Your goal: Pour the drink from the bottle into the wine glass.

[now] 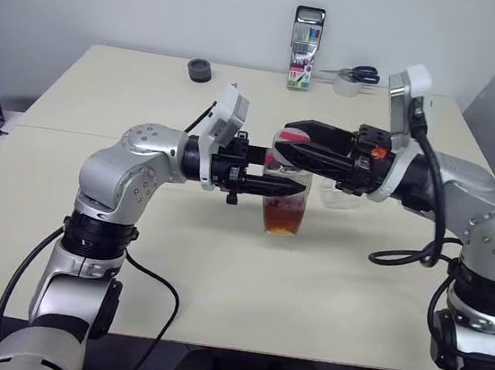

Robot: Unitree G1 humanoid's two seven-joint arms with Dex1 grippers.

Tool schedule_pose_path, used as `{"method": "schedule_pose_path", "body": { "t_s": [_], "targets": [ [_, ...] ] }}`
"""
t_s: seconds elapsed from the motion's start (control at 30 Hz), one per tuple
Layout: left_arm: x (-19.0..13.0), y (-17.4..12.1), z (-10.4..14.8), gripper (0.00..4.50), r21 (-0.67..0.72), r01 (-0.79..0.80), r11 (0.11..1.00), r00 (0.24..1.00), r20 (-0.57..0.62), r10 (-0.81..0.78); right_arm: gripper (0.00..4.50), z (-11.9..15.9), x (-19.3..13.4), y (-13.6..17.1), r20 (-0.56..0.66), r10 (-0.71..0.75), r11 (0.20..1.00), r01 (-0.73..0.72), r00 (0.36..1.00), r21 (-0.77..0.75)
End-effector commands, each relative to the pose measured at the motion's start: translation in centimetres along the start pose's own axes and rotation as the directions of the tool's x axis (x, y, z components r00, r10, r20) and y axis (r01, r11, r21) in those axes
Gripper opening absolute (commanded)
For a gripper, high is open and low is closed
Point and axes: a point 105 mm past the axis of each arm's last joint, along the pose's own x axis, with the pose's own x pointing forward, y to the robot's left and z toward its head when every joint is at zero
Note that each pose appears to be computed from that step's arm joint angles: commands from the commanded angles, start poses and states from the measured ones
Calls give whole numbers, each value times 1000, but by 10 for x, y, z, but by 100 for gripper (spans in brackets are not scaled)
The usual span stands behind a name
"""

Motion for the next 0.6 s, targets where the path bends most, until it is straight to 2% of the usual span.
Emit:
{"method": "schedule_pose_path", "body": {
  "t_s": [0.03, 0.2, 0.4, 0.6],
  "targets": [
    [14, -10, 12, 188, 92, 100, 991, 995, 12, -101, 284, 9, -14, -9, 34, -70, 997, 69, 997, 28],
    [15, 8, -7, 188, 56, -19, 998, 999, 33, 17, 447, 14, -28, -8, 77, -206, 978, 207, 975, -4],
    [13, 13, -11, 188, 38, -73, 997, 996, 56, 71, 447, 2, -34, 8, 74, -349, 931, 355, 934, -87],
    [15, 19, -10, 188, 47, -96, 994, 994, 62, 93, 447, -14, -20, 15, 105, -459, 869, 471, 882, -150]
  ]
}}
